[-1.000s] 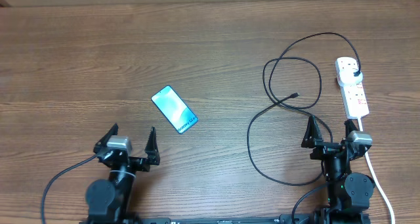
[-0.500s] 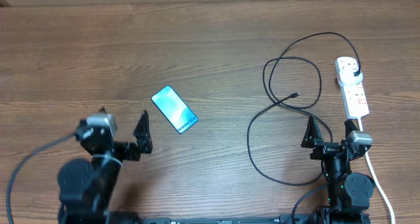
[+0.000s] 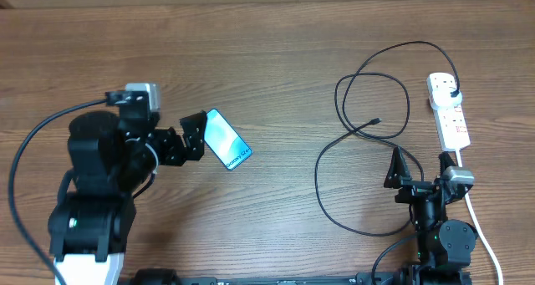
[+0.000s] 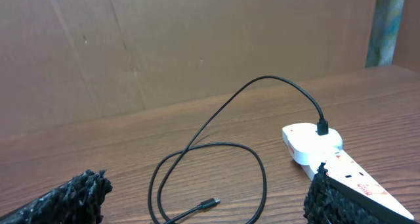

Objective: Plug charger to phone and switch on socket
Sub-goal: 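Move the left gripper forward over the smartphone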

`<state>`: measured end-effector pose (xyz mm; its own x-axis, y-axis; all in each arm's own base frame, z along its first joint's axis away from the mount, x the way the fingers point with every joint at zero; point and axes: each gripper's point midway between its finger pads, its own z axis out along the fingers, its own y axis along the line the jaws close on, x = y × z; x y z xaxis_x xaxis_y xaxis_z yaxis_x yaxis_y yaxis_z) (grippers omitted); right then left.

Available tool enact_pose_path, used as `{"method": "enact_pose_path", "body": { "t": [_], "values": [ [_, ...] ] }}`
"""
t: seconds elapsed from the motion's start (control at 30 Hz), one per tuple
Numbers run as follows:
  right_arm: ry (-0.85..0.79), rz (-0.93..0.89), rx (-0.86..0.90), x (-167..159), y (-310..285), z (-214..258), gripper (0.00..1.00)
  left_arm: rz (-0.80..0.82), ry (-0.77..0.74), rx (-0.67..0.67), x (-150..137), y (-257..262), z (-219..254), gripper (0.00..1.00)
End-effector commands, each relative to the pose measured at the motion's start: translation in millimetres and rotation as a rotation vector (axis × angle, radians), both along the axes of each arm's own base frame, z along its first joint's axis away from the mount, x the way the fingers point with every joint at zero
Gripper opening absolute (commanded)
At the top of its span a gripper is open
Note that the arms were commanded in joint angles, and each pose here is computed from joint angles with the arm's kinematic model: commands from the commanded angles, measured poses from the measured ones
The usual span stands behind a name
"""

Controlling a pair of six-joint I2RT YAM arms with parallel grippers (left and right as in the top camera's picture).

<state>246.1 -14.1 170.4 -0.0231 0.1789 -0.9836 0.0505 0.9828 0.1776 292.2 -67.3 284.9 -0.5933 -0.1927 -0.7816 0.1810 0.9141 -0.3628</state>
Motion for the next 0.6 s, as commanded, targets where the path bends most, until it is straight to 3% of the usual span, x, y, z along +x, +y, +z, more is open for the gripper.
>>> {"method": "enact_pose_path", "body": {
  "t": [0.0,0.27,0.57],
  "values": [
    [-0.007,0.003,-0.005,0,1,-1,1.00,-0.086,0.018,-0.071,4,-17,4,1.00],
    [-0.007,0.003,-0.005,0,1,-1,1.00,0.066,0.151,-0.170,19,-7,-18,1.00],
    [-0.007,0.003,-0.005,0,1,-1,1.00,0.117,0.191,-0.216,27,-9,-7,1.00]
  ]
}}
